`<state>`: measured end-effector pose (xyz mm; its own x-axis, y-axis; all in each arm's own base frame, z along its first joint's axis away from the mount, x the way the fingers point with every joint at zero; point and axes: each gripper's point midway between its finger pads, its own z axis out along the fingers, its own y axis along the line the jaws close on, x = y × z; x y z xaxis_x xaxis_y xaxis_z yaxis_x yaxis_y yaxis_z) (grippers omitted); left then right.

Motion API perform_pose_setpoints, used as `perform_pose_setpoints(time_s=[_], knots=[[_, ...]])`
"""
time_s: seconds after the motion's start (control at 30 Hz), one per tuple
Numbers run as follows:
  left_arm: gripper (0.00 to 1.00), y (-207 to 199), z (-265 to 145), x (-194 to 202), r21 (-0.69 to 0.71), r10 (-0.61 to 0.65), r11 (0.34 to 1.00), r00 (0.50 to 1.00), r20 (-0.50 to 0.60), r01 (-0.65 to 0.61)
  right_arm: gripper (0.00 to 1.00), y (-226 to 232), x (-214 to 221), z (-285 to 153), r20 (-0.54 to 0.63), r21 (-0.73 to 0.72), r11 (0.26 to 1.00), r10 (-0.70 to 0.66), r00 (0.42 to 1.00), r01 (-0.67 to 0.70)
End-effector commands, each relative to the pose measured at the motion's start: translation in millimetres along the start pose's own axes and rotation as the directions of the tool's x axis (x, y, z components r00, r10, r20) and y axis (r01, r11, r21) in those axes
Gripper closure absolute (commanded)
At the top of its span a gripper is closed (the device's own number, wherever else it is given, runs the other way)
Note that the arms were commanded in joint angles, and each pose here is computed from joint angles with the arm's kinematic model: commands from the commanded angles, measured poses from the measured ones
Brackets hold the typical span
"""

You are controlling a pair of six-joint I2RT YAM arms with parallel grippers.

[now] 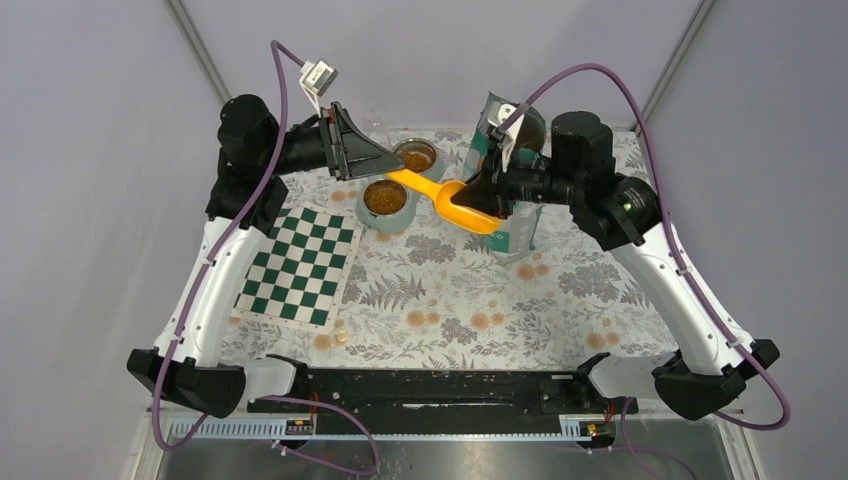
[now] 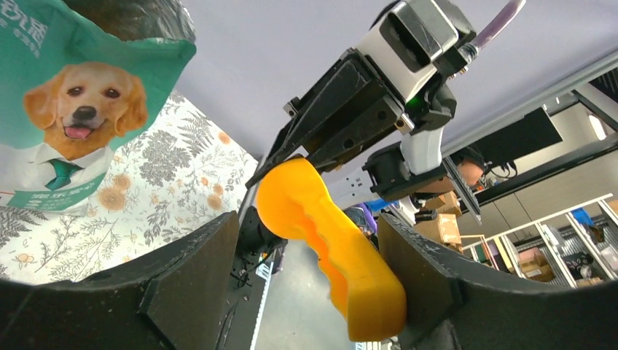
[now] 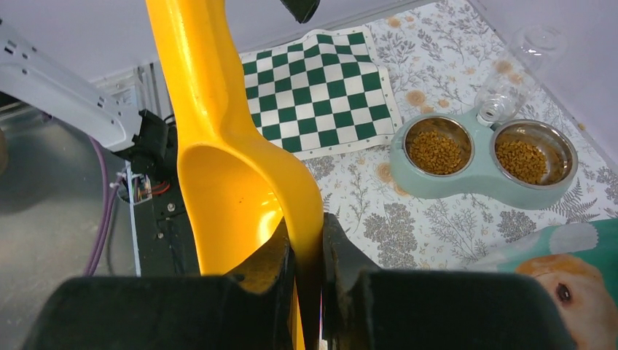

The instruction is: Serve the pet food

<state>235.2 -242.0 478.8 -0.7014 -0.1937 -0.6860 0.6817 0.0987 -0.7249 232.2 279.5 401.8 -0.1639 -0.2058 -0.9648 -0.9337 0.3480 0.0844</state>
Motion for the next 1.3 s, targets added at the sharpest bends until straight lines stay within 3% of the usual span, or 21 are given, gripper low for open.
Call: perform_pose_setpoints(time_s=[0.0, 0.17, 0.5, 0.97, 1.2, 1.27], knots=[[0.29, -27, -13, 16, 0.068, 0.070, 0.996, 0.996, -0.060, -0.066, 1.00, 11, -4, -4, -0.031, -0.075, 0.994, -0.082, 0.996, 0.080], [0.29, -29, -14, 19, 0.070, 0.082, 0.995, 0.995, -0.059, -0.077, 1.00, 6, -4, 5, -0.077, -0.081, 0.996, -0.043, 0.996, 0.036], [0.34, -14, -11, 18, 0.032, 0.058, 0.998, 0.997, -0.050, -0.056, 1.00, -3, -18, 22, -0.037, -0.054, 0.997, 0.050, 0.998, -0.051], [0.61, 6, -6, 18, -0.049, 0.051, 0.997, 0.998, -0.044, -0.053, 1.00, -9, -15, 34, -0.082, -0.010, 0.990, 0.137, 0.987, -0.138], [0.66, 9, -5, 14, -0.063, 0.051, 0.997, 0.998, -0.035, -0.053, 1.00, -4, -7, 34, -0.128, -0.036, 0.989, 0.136, 0.982, -0.142], [0.64, 11, -5, 12, -0.070, 0.049, 0.996, 0.998, -0.028, -0.050, 1.00, -4, -6, 34, -0.133, -0.031, 0.989, 0.137, 0.982, -0.142]])
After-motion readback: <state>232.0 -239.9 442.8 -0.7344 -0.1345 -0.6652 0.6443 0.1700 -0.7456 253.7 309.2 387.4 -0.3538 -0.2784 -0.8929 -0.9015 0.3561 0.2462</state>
